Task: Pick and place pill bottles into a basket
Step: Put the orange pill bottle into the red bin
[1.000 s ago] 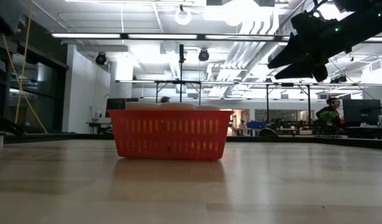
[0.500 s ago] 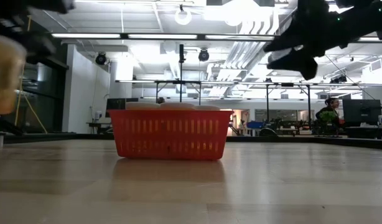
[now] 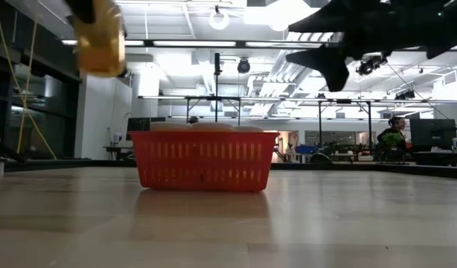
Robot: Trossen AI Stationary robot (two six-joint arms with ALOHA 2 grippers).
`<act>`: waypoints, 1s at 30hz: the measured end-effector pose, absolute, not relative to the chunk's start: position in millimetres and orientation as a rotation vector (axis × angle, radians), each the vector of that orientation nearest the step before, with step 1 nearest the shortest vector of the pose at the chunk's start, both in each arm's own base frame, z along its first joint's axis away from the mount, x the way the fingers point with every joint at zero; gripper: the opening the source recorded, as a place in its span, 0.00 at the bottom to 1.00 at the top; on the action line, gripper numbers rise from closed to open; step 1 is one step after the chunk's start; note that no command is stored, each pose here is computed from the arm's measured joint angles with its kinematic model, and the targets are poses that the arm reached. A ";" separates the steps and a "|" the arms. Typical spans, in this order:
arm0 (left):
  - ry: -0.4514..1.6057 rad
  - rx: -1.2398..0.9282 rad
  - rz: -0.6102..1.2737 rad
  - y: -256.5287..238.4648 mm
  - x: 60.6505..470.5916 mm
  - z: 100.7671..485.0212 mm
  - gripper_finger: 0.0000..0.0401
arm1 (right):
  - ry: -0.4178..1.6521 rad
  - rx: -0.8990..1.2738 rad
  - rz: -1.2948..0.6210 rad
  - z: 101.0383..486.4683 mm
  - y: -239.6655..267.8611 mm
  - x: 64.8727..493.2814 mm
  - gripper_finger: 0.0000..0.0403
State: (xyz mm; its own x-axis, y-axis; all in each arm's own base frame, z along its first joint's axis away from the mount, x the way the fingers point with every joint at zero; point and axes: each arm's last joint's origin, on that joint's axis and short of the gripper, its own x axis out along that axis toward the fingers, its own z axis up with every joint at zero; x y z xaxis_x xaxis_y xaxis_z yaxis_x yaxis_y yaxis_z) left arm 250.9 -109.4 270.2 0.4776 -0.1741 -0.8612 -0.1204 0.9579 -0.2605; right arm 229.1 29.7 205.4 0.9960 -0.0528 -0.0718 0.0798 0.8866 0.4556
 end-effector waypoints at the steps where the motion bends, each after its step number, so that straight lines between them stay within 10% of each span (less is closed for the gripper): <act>1: 1.065 -0.305 -0.033 -107.2 252.9 273.3 0.63 | 0.061 0.475 -0.067 203.5 31.5 233.4 0.59; 17: 1.025 -0.303 -0.035 -93.6 261.7 286.2 0.62 | 0.297 0.047 -0.072 241.6 61.9 318.3 0.59; 30: 0.891 -0.319 -0.018 -87.0 287.5 282.9 0.59 | 0.605 0.122 -0.470 239.1 26.7 275.8 0.59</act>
